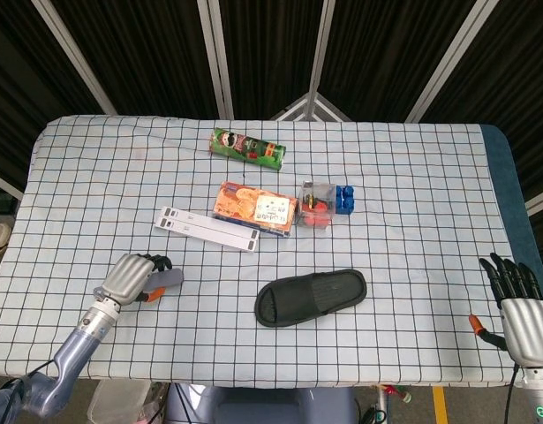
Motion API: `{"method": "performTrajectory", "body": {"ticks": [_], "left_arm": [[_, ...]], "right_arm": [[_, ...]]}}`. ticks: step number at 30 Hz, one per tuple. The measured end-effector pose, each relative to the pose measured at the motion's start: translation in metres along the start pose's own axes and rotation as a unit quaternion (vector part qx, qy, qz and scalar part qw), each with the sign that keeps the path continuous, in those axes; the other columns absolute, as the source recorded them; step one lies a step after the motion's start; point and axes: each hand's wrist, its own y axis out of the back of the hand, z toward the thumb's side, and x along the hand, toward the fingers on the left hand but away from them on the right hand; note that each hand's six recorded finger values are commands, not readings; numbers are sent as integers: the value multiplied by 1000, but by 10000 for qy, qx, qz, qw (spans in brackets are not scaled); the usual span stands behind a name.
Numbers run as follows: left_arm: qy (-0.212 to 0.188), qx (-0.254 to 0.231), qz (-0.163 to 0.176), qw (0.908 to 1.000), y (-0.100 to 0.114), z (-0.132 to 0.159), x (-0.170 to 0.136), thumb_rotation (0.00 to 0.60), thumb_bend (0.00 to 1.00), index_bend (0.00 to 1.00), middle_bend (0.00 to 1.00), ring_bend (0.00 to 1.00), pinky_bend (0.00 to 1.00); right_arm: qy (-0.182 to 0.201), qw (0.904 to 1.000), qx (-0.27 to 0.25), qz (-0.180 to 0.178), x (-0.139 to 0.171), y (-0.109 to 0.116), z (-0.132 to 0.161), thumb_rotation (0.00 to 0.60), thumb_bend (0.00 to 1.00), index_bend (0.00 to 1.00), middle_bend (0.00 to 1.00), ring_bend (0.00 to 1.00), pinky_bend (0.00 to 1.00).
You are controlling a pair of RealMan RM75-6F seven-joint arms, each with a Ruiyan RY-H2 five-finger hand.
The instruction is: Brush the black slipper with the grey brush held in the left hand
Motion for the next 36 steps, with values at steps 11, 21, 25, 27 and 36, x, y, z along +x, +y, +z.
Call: {"method": "performTrajectory", "body": {"ticks": [11,21,25,27,36], "left_arm": [[-324,-1961,-612,9781,11,33,19,600,709,523,667,541,558],[-604,-2619,-1156,9563,48,67,44,600,711,523,666,541,558],[-603,-2610,-1213,9558,70,73,55,600,699,524,664,541,558],[-585,-2577,-1274,9560,79,77,59,600,696,523,663,541,558],[-558,-2276,-1843,9545,105,105,80,600,704,523,662,541,557]], "right_arm": [[897,9958,173,111,-2,-6,33,600,486,117,155,59,146],[1989,9756,704,608,-4,-35,82,600,602,163,206,137,200],[2373,9655,768,744,-7,-52,103,600,603,166,214,154,225],[2575,9601,760,783,-8,-60,116,600,603,166,215,158,235],[3239,9360,754,1156,-10,-98,164,600,603,179,240,183,239]]}}
